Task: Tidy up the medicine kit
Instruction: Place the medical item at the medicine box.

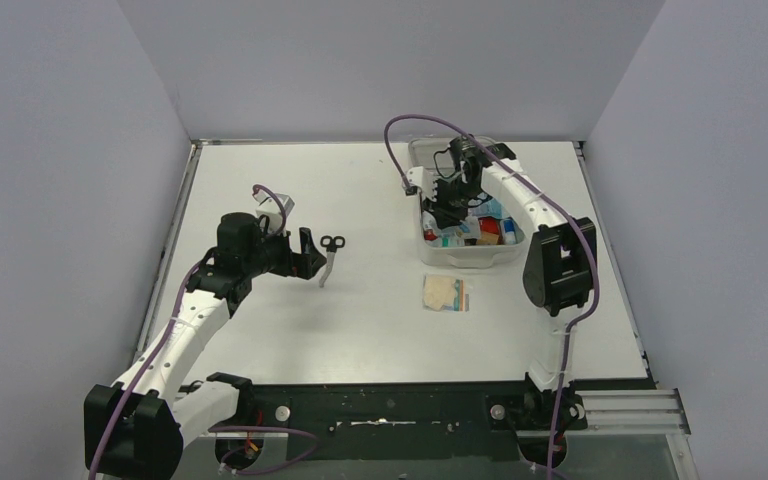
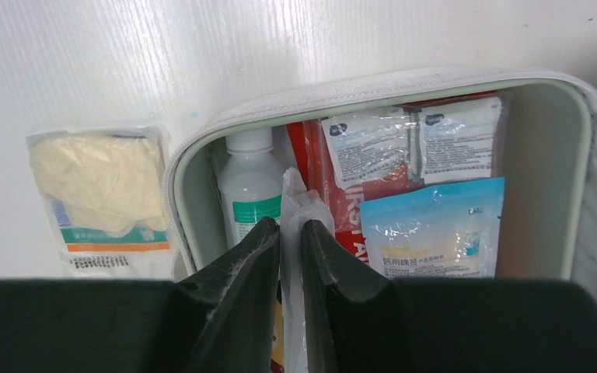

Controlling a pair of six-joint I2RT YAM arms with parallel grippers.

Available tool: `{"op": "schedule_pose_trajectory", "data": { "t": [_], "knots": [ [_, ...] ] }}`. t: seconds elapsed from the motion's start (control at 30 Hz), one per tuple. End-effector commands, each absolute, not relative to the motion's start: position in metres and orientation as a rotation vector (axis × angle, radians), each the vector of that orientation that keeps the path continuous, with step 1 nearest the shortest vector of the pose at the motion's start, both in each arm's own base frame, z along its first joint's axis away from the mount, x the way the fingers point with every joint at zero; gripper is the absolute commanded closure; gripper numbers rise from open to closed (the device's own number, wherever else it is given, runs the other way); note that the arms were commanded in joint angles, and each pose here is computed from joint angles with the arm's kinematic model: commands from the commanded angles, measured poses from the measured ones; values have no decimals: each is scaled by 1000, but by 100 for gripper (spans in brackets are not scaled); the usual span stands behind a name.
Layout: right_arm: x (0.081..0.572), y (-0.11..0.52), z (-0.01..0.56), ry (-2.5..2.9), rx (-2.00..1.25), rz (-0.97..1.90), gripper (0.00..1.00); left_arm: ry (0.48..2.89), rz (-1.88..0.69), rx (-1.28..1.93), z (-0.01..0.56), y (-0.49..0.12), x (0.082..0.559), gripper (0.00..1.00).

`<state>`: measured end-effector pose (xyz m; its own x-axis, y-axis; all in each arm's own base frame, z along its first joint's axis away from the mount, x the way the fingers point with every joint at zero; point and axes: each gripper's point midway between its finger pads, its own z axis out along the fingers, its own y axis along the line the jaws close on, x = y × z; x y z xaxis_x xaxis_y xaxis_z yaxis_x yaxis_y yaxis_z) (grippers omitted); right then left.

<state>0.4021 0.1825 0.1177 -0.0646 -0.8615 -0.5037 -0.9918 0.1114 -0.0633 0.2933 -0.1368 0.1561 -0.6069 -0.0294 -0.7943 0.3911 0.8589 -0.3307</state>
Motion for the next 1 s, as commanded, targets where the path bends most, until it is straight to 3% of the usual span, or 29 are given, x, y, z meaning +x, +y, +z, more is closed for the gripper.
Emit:
{"op": "schedule_pose_trajectory", "data": {
  "t": [0.0, 0.73, 0.8, 0.9, 0.97],
  "knots": [
    [400, 188, 168, 1891, -1741, 381, 82, 2101, -621, 293, 172, -141, 296, 3],
    [398, 196, 127, 1909, -1744, 731, 80, 2106, -625, 293, 170, -141, 296, 3],
    [402, 195, 122, 1915, -1739, 733, 76, 2106, -620, 293, 171, -141, 295, 3],
    [410, 195, 114, 1922, -1739, 709, 58, 2103, -610, 289, 171, -139, 295, 3],
    [417, 195, 114, 1924, -1731, 683, 52, 2105, -610, 289, 170, -139, 296, 3]
  ]
}}
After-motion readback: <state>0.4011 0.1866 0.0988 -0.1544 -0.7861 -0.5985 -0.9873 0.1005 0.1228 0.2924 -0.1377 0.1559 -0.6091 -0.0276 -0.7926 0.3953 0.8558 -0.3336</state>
